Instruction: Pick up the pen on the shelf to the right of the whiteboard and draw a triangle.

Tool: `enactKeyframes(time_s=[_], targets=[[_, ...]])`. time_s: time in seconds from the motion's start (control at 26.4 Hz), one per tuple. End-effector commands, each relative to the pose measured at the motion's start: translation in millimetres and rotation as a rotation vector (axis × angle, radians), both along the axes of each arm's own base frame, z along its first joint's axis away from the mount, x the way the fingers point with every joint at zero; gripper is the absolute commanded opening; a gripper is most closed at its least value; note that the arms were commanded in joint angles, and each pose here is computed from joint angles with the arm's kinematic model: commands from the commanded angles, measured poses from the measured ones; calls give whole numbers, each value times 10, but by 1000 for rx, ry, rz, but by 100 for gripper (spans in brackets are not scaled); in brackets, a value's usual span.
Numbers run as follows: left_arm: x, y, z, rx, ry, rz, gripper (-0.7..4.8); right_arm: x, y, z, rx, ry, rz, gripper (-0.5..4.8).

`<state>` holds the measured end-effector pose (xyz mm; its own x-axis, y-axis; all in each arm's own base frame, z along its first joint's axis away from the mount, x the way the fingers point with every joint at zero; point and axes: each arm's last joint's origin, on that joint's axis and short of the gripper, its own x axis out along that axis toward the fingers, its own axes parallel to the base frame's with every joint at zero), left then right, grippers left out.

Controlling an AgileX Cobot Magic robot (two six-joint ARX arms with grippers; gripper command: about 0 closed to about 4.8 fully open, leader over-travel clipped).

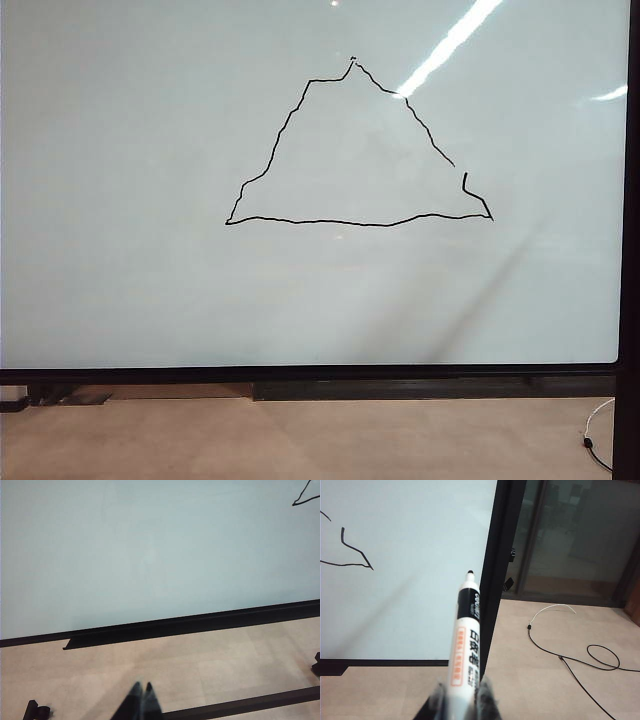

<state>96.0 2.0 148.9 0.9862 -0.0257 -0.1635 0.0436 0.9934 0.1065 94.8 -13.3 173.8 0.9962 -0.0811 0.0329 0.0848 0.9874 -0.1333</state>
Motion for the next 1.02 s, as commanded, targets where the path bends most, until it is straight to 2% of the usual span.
enactKeyframes(time_s=[0.04, 0.15, 0.27, 1.02], targets=[[-2, -1, 0, 0, 6, -1, -5, -3, 1, 34, 0, -25, 3, -5], [-2, -1, 0, 0, 6, -1, -5, -3, 1, 32, 1, -23, 3, -5], [-2, -1, 0, 0, 6, -1, -5, -2, 5, 20, 127, -21, 22, -5], [-2, -1, 0, 0, 6, -1, -5, -1, 6, -13, 138, 14, 25, -5]])
